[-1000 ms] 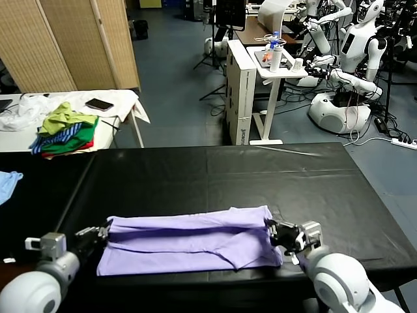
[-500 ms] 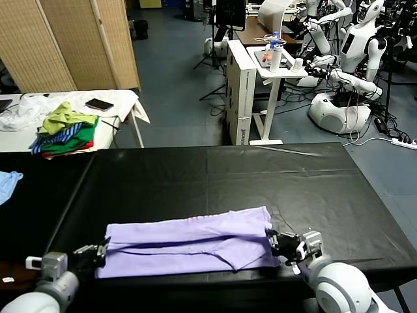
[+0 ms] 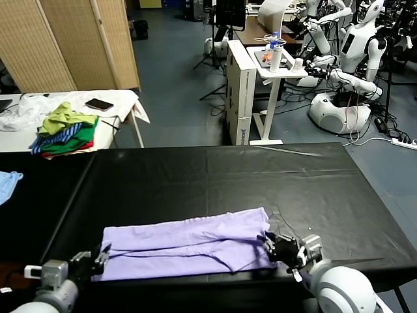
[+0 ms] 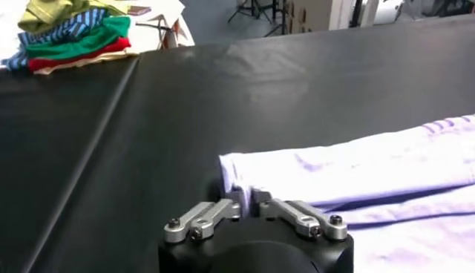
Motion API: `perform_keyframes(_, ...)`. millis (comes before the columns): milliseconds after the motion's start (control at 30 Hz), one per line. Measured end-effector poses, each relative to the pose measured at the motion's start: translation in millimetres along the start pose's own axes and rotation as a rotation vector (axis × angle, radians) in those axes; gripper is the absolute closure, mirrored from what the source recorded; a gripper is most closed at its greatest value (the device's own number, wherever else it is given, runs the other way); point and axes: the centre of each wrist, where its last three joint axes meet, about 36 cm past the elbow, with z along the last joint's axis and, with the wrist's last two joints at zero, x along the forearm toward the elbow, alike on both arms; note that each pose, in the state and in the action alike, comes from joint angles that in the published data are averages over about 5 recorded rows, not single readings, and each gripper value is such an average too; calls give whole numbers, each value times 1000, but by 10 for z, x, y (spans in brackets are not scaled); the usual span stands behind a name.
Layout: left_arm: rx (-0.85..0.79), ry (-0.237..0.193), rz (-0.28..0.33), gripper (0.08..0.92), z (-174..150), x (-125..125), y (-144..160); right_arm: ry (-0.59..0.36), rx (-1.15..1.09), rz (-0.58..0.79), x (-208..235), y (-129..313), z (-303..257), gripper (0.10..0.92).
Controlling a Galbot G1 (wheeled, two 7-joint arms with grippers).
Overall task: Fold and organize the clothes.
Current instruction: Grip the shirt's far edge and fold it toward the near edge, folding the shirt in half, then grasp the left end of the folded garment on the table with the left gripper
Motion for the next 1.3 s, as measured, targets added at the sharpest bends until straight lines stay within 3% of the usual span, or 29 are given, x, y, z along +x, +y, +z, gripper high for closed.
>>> perform_keyframes(133, 18, -40, -2, 116, -29, -3, 8, -42, -34, 44, -44, -61, -48, 125)
perform_keyframes(267, 23, -115, -13, 94, -71, -109, 47, -107, -83, 88, -237, -158, -52, 116)
perform_keyframes(400, 57, -144, 5, 93, -119, -274, 122, -137, -116, 118, -502, -245, -40, 115)
perform_keyframes(600, 140, -136, 38, 92, -127, -499, 182, -135, -135, 144, -843, -306, -5, 115)
perform_keyframes(800, 165, -113, 35, 93, -70, -620, 197, -107, -147, 145, -1052, -279, 92, 132)
perform_keyframes(1033, 174, -89, 27, 103, 1, -683, 240, -93, -152, 153, -1169, -245, 154, 325)
perform_keyframes(1133, 185, -81, 32, 195, 27, -701, 239, -90, -149, 158, -1185, -249, 172, 395)
perform_keyframes(1200, 196, -75, 39, 317, 41, -706, 231, -90, -147, 161, -1190, -250, 184, 457)
perform_keyframes(1300, 209, -66, 49, 507, 58, -714, 219, -94, -142, 169, -1194, -243, 203, 620)
